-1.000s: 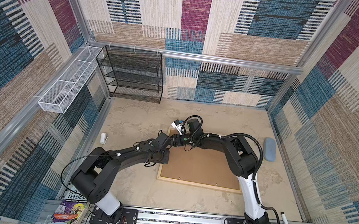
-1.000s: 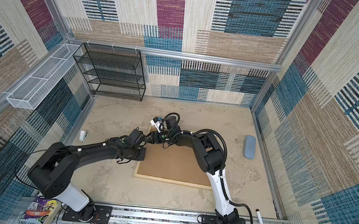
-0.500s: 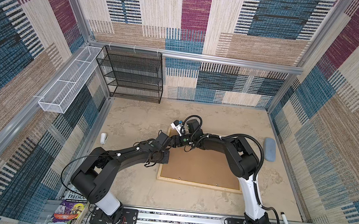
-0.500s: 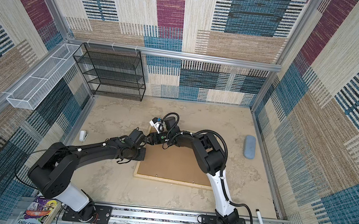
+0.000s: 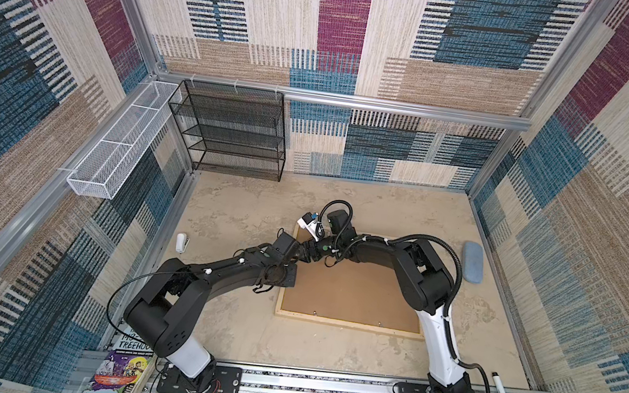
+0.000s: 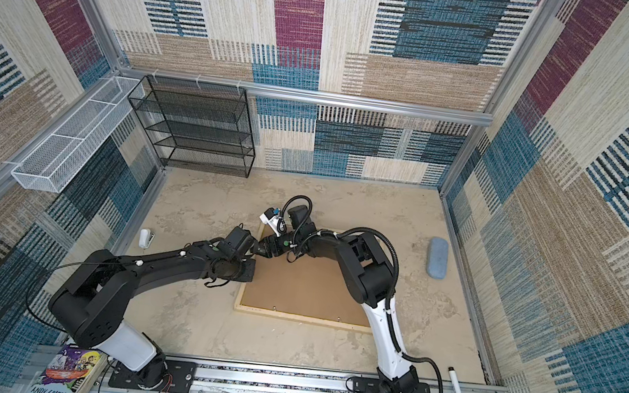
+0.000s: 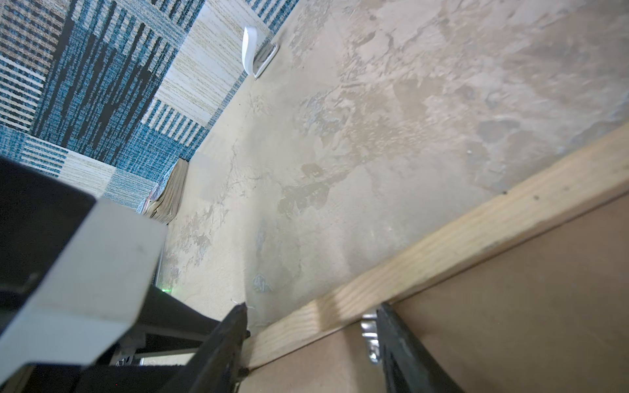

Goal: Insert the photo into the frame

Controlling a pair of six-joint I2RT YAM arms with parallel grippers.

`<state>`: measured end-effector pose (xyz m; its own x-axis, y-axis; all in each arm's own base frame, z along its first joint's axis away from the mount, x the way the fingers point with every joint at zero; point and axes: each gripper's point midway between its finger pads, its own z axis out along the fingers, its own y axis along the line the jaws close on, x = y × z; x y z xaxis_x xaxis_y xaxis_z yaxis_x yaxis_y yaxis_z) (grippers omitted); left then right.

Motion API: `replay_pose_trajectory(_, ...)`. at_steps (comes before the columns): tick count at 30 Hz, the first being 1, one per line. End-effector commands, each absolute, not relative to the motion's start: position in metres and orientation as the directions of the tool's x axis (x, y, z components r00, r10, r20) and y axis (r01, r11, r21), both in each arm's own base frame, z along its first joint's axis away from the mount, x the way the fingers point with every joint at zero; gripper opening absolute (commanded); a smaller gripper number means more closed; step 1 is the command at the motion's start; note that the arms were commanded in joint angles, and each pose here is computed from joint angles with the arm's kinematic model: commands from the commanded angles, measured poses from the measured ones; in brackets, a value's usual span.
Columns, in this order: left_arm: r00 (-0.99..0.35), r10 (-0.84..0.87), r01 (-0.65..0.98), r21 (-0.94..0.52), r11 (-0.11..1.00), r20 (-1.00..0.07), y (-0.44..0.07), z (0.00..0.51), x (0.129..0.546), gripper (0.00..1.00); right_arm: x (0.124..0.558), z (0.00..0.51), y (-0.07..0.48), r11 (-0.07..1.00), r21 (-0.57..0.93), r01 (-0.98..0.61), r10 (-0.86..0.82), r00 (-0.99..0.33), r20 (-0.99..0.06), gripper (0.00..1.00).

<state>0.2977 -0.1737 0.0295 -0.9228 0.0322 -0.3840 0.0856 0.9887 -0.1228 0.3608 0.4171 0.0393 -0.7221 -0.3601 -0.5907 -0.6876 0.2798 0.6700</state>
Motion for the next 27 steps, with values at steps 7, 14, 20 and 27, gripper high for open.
replay_pose_trajectory(7,-0.925,0.078,0.107,-0.057,0.993,-0.373,-0.163,0.02,0.296,0.0,0.321,-0.043,0.369,0.647,0.668,-0.369,-0.376,-0.916,-0.141,0.62)
replay_pose_trajectory(14,-0.923,0.079,0.109,-0.06,0.992,-0.378,-0.165,0.021,0.298,0.0,0.309,-0.039,0.377,0.644,0.647,-0.408,-0.402,-0.9,-0.168,0.62)
replay_pose_trajectory(20,-0.922,0.083,0.11,-0.05,0.993,-0.378,-0.163,0.021,0.297,0.0,0.287,-0.027,0.383,0.529,0.691,-0.492,-0.516,-0.833,-0.199,0.61)
replay_pose_trajectory(27,-0.92,0.089,0.116,-0.049,0.992,-0.382,-0.164,0.023,0.299,0.0,0.27,-0.014,0.384,0.427,0.732,-0.53,-0.581,-0.781,-0.227,0.59)
